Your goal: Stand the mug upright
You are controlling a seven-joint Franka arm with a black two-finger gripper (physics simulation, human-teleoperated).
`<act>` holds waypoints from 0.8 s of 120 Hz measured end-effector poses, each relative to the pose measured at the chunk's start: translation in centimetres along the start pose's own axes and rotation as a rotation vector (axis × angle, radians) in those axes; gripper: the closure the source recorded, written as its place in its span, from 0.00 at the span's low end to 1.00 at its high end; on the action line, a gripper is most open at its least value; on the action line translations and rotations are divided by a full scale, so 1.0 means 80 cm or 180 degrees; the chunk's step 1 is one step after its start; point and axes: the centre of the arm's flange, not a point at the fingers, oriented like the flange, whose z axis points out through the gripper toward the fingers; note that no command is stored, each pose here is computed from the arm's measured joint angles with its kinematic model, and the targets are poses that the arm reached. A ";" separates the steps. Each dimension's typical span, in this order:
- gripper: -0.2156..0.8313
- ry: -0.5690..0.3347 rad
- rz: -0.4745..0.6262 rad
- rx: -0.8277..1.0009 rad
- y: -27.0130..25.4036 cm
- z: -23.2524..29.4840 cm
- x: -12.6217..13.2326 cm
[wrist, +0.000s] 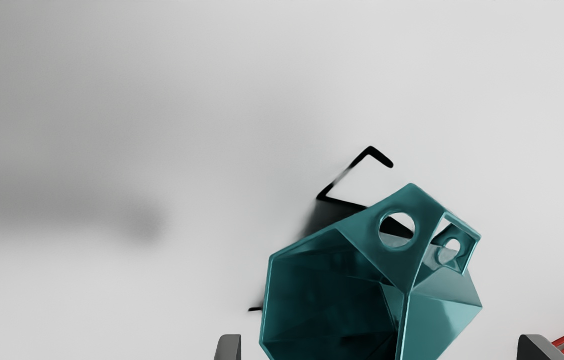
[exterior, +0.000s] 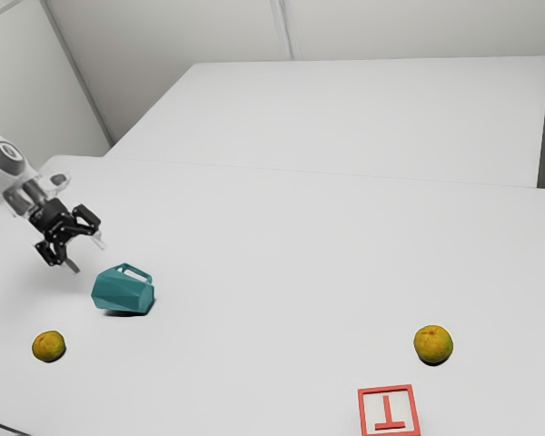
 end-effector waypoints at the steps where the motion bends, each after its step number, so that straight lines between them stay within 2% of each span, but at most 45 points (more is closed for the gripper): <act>1: 0.21 -0.0002 0.0000 -0.0010 0.000 0.001 0.001; 24: 0.21 -0.0050 -0.0013 -0.0272 -0.003 0.025 0.008; 75: 0.22 -0.0283 -0.0116 -0.0828 0.001 0.074 0.002; 80: 0.27 -0.0291 -0.0118 -0.0845 0.003 0.075 0.002; 96: 0.60 -0.0311 -0.0135 -0.0856 0.003 0.076 0.002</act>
